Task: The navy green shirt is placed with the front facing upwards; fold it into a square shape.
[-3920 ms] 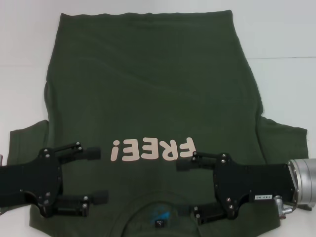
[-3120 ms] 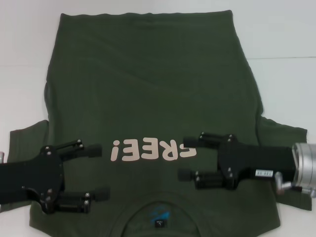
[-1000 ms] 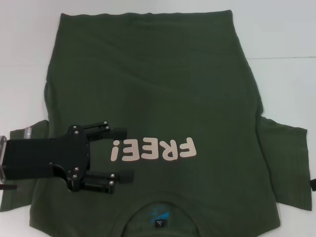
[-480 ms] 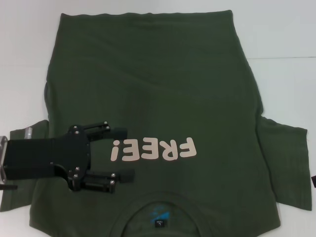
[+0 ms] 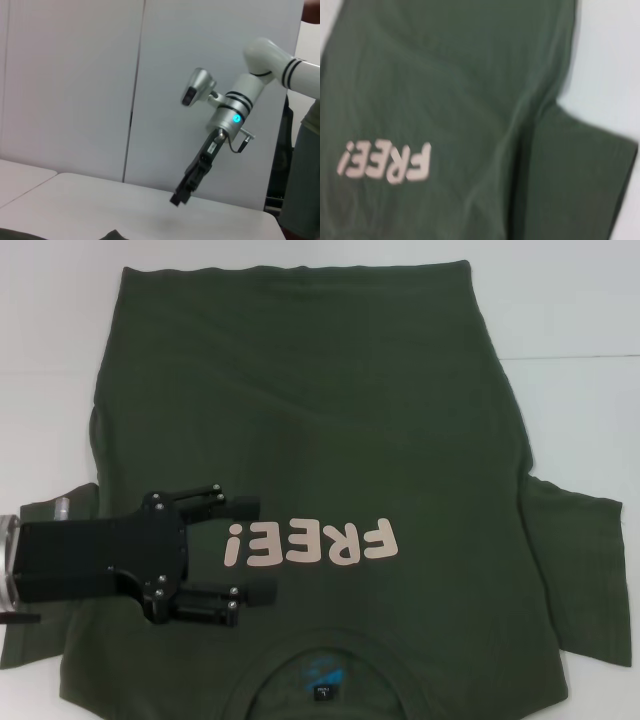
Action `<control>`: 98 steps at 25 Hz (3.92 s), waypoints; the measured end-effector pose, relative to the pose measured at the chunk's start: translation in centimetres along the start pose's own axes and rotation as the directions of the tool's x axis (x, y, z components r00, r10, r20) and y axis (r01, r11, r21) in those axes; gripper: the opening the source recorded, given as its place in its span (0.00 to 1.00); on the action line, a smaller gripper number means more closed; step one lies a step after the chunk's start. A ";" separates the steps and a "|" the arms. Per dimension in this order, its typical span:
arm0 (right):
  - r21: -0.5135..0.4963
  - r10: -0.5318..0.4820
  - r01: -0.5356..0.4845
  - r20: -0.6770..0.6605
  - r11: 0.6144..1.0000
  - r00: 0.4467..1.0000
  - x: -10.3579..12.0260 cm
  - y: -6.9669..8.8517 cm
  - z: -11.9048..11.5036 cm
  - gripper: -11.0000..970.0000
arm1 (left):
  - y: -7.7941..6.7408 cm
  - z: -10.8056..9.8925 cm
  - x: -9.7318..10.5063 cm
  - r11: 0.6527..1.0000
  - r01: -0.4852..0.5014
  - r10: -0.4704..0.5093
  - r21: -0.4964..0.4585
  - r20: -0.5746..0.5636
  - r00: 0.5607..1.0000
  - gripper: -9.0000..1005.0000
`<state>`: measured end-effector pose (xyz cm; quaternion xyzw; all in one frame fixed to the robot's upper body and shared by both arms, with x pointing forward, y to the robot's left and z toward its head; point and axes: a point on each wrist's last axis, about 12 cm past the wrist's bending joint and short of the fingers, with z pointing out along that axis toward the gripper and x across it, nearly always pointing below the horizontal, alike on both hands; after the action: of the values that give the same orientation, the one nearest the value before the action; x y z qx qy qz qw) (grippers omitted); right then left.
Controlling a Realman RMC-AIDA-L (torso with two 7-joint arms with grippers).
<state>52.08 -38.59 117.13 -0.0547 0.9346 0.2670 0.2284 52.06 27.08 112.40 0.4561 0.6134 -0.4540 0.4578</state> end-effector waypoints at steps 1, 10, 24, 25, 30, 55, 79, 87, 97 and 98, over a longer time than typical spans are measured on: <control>-0.020 -0.012 0.013 0.030 1.000 0.999 0.1 0.0 -0.3 0.82 | 0.1 0.0 0.0 1.000 0.000 0.000 -0.003 -0.001 1.000 0.93; -0.127 -0.053 0.082 0.220 0.989 0.974 1.1 -0.4 -1.8 0.82 | 0.2 0.4 -0.1 1.000 -0.001 0.001 0.001 0.005 1.000 0.93; -0.138 -0.158 0.170 0.092 0.976 0.983 0.3 0.7 -0.8 0.83 | 0.1 0.6 0.0 1.000 0.003 -0.003 0.000 0.013 1.000 0.93; -0.133 -0.144 0.154 0.081 0.979 0.986 0.3 0.6 -0.7 0.83 | 0.1 0.6 0.0 1.000 0.003 -0.003 -0.001 0.014 1.000 0.93; -0.041 -0.077 0.076 -0.028 0.996 0.997 -0.1 0.2 -0.3 0.82 | 0.1 0.7 0.0 1.000 0.003 -0.003 -0.001 0.016 1.000 0.93; 0.003 0.031 -0.032 -0.323 0.999 0.946 -1.0 1.3 3.6 0.77 | 0.0 0.6 0.1 1.000 0.001 -0.001 -0.006 0.010 1.000 0.93; 0.087 0.088 -0.060 -0.375 0.994 0.923 -0.2 -0.7 6.2 0.77 | 0.1 0.6 0.2 1.000 0.000 0.001 -0.019 0.007 1.000 0.93; 0.072 0.090 -0.067 -0.387 0.995 0.918 -0.2 -0.3 7.2 0.77 | 0.1 0.6 0.2 1.000 0.000 0.000 -0.020 0.007 1.000 0.93; 0.088 0.117 -0.089 -0.386 0.992 0.915 -0.1 -0.5 7.2 0.77 | 0.1 0.6 0.3 1.000 -0.005 0.005 -0.020 0.008 1.000 0.93; 0.089 0.118 -0.090 -0.386 0.992 0.915 -0.1 -0.5 7.2 0.77 | 0.1 0.6 0.3 1.000 -0.005 0.006 -0.019 0.009 1.000 0.93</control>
<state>55.17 -35.30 111.55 -0.0492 0.9717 0.2298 0.0246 52.16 26.59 111.97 0.4514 0.6145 -0.4489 0.4660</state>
